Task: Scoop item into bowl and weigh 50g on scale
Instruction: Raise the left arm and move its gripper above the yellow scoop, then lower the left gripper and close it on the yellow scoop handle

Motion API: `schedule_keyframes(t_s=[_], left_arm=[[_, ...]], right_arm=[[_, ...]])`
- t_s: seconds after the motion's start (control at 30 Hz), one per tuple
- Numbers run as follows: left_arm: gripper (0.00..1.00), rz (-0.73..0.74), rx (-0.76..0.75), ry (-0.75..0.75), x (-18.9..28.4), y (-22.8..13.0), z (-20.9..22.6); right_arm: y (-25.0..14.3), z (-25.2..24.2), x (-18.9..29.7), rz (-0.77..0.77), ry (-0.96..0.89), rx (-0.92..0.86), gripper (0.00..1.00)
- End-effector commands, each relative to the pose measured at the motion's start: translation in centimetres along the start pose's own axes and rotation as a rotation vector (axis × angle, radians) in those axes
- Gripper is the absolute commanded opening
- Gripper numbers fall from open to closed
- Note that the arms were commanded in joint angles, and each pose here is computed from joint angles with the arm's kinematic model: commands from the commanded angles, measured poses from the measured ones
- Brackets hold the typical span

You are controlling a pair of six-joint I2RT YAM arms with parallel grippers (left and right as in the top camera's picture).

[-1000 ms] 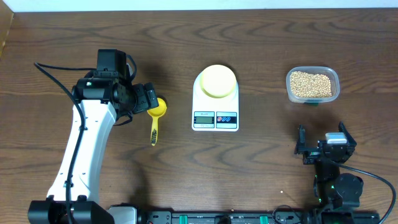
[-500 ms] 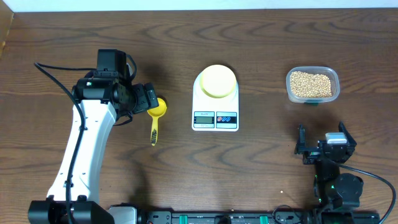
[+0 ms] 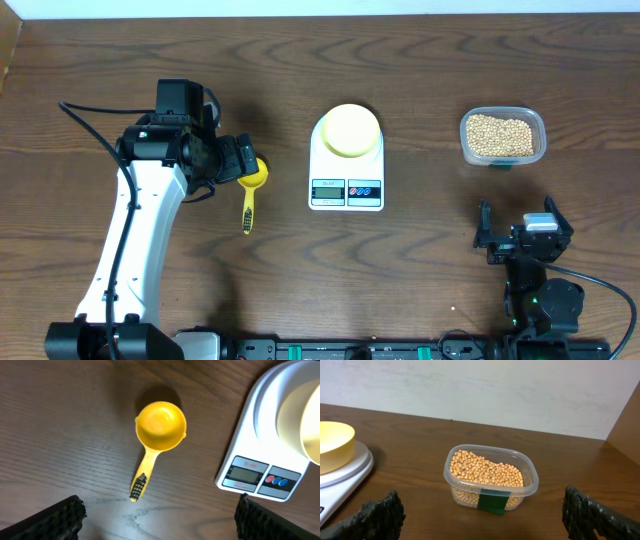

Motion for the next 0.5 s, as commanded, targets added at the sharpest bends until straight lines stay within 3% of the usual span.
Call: schedule_keyframes(t_s=[0.0, 0.47], left_arm=[[0.98, 0.006, -0.023, -0.023, -0.3, -0.1, -0.3], [0.98, 0.135, -0.014, 0.020, -3.4, -3.9, 1.1]], right_arm=[[-0.2, 0.2, 0.0, 0.006, 0.010, 0.002, 0.99], [-0.2, 0.2, 0.0, 0.006, 0.010, 0.002, 0.99]])
Point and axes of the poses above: each gripper's point midway between its finger pads, its own x axis back along the fingers, its own z axis along the line the jaws close on, y = z × x, the point moved 2 cm from there along x, back along the fingers, and after that the axes turned 9 degrees about -x, right-handed, at the moved point
